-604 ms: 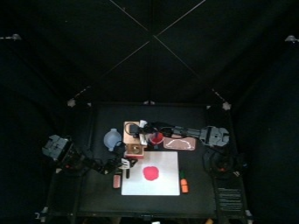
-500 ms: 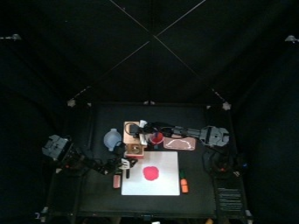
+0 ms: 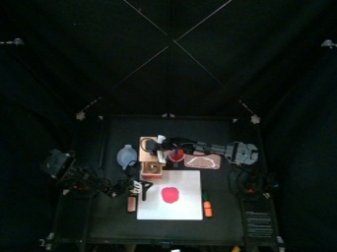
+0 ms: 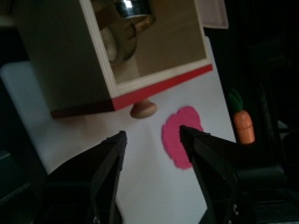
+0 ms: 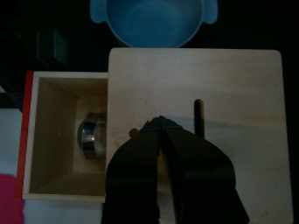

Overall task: Get the cutter from the drawer then cut the dough then place the extra dough in the bowl
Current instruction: Place the cutter on the board

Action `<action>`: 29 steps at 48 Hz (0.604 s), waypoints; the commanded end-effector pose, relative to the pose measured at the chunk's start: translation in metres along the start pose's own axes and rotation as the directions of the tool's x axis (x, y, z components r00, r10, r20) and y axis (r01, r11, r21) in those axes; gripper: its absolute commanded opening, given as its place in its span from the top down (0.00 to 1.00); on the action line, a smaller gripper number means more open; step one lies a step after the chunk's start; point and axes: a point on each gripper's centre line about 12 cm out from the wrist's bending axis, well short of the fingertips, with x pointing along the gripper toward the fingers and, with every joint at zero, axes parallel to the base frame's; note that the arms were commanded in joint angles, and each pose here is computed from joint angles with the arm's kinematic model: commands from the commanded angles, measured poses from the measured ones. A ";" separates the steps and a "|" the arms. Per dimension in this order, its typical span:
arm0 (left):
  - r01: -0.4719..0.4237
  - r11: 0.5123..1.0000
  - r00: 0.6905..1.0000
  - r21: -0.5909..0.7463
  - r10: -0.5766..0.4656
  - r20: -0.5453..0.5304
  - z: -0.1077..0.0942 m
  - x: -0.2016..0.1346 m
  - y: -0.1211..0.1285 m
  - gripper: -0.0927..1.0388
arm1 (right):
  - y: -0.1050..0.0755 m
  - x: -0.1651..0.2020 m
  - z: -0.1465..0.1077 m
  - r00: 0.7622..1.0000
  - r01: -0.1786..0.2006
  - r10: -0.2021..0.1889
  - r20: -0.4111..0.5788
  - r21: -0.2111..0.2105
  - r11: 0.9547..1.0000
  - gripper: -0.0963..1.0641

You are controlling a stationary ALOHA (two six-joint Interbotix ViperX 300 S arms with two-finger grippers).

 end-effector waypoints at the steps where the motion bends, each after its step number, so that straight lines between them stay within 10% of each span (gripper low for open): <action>1: 0.072 0.997 0.996 0.028 -0.071 -0.044 0.000 -0.017 -0.007 0.15 | -0.003 0.006 -0.005 1.000 -0.001 0.001 -0.018 0.004 1.000 0.87; 18: 0.483 0.831 0.873 0.277 -0.483 -0.073 0.035 -0.077 -0.036 0.17 | 0.001 -0.003 0.013 1.000 0.002 -0.002 0.021 -0.017 1.000 0.87; 29: 0.497 0.726 0.803 0.475 -0.592 0.065 0.076 -0.081 -0.020 0.17 | 0.017 -0.020 0.034 0.999 -0.024 0.026 0.040 -0.056 0.998 0.87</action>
